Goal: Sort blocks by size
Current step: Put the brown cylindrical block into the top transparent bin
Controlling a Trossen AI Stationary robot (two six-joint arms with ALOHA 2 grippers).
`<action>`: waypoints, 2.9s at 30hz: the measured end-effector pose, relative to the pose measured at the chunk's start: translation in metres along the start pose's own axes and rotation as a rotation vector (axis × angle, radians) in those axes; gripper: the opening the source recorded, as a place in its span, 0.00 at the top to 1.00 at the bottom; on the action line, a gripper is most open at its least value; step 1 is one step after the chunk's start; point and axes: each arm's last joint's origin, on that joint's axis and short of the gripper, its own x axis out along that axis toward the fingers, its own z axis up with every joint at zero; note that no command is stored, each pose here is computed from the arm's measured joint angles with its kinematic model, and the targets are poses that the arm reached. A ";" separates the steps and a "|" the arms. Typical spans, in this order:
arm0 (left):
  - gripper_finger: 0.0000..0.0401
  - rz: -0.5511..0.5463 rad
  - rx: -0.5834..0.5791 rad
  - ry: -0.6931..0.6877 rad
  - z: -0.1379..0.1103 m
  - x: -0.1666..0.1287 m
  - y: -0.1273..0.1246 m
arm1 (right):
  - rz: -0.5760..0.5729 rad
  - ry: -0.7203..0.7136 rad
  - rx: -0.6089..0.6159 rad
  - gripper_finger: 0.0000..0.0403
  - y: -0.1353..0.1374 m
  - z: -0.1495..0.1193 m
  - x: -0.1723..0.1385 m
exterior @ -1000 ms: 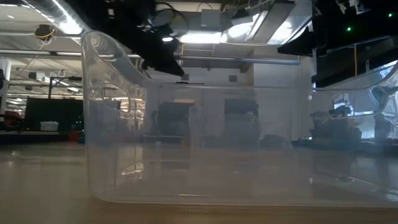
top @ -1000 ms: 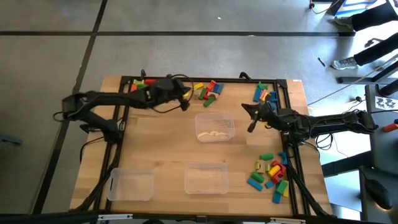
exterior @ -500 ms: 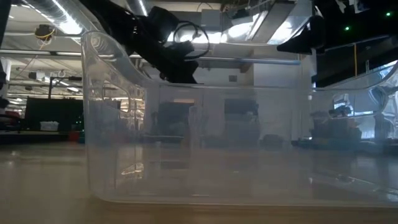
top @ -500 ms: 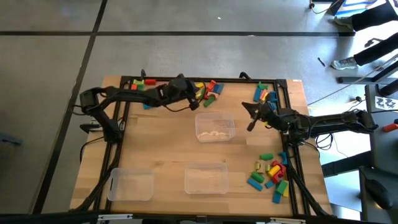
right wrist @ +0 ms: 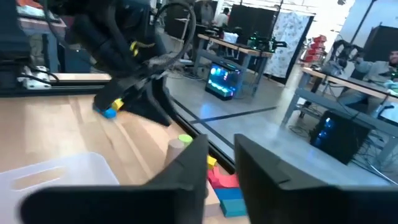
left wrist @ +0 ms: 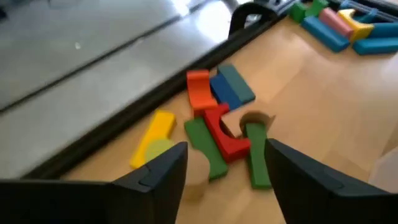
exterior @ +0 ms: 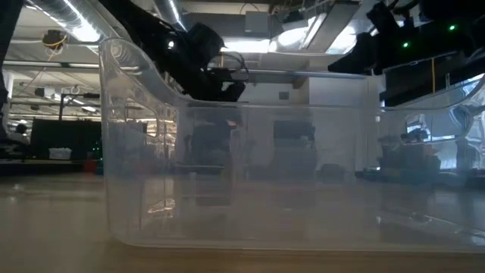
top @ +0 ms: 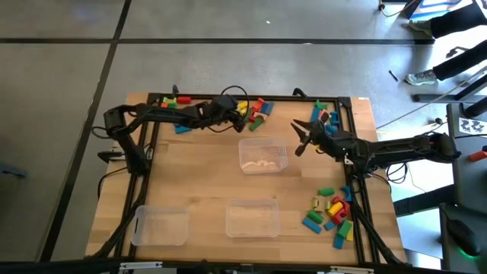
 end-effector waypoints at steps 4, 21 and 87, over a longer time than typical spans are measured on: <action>0.47 0.019 -0.038 0.025 -0.009 0.014 0.002 | -0.008 0.014 -0.006 0.65 -0.003 -0.003 0.005; 0.49 0.078 -0.007 0.044 -0.028 0.046 0.013 | 0.015 0.028 -0.011 0.54 -0.002 -0.006 0.007; 0.68 -0.131 0.298 -0.030 0.003 -0.004 -0.009 | 0.049 0.064 -0.040 0.54 -0.001 -0.010 0.006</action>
